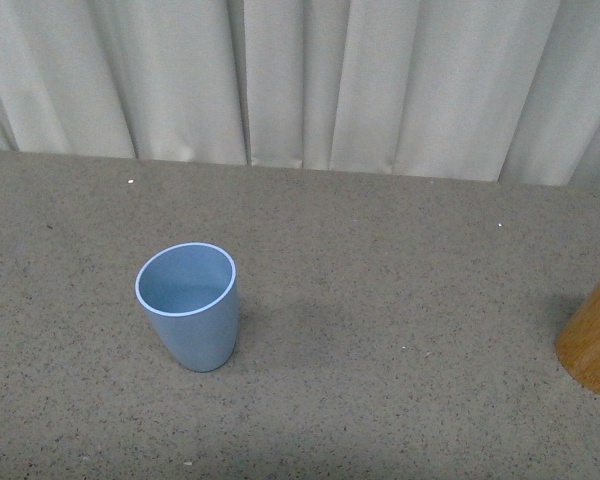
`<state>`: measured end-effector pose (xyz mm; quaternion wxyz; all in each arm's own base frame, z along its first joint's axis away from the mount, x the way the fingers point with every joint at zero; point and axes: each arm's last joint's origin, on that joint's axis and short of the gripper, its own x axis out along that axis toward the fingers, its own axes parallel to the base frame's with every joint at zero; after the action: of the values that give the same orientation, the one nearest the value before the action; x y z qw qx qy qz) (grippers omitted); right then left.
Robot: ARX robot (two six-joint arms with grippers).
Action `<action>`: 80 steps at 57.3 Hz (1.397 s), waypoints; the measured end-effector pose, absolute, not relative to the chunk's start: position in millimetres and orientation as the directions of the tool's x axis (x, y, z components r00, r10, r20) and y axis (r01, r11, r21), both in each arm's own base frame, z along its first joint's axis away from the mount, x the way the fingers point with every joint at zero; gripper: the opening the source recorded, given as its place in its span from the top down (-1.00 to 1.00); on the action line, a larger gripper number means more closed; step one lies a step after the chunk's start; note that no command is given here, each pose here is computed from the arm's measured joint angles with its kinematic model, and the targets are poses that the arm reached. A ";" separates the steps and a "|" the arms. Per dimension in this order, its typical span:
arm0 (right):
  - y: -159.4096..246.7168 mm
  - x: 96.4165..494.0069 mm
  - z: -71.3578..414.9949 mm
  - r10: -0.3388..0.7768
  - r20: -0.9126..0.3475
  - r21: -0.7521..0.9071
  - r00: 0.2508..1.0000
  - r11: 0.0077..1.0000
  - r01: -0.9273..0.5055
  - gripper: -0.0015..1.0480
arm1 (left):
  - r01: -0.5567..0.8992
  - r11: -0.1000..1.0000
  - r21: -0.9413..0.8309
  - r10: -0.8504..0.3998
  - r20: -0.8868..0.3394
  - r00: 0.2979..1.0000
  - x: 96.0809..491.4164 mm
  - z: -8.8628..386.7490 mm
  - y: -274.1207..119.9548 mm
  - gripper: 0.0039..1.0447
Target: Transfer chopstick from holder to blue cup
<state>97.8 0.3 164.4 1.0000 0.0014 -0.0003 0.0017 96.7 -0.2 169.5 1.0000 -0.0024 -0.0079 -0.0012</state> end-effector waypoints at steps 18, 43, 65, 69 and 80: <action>0.3 97.8 164.4 0.003 0.001 0.003 1.000 1.000 -0.003 -0.81 | 0.002 1.000 -0.005 -0.002 0.016 1.000 96.7 169.5 -0.2 -0.88; 0.3 97.8 164.4 0.003 0.001 0.003 1.000 1.000 -0.003 -0.81 | 0.002 1.000 -0.005 -0.002 0.016 1.000 96.7 169.5 -0.2 -0.88; 0.3 97.8 164.4 0.003 0.001 0.003 1.000 1.000 -0.003 -0.81 | 0.002 1.000 -0.005 -0.002 0.016 1.000 96.7 169.5 -0.2 -0.88; 0.3 97.8 164.4 0.003 0.001 0.003 1.000 1.000 -0.003 -0.81 | 0.002 1.000 -0.005 -0.002 0.016 1.000 96.7 169.5 -0.2 -0.88; 0.3 97.8 164.4 0.003 0.001 0.003 1.000 1.000 -0.003 -0.81 | 0.002 1.000 -0.005 -0.002 0.016 1.000 96.7 169.5 -0.2 -0.88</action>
<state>97.8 0.3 164.4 1.0000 0.0014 -0.0003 0.0017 96.7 -0.2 169.5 1.0000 -0.0024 -0.0079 -0.0010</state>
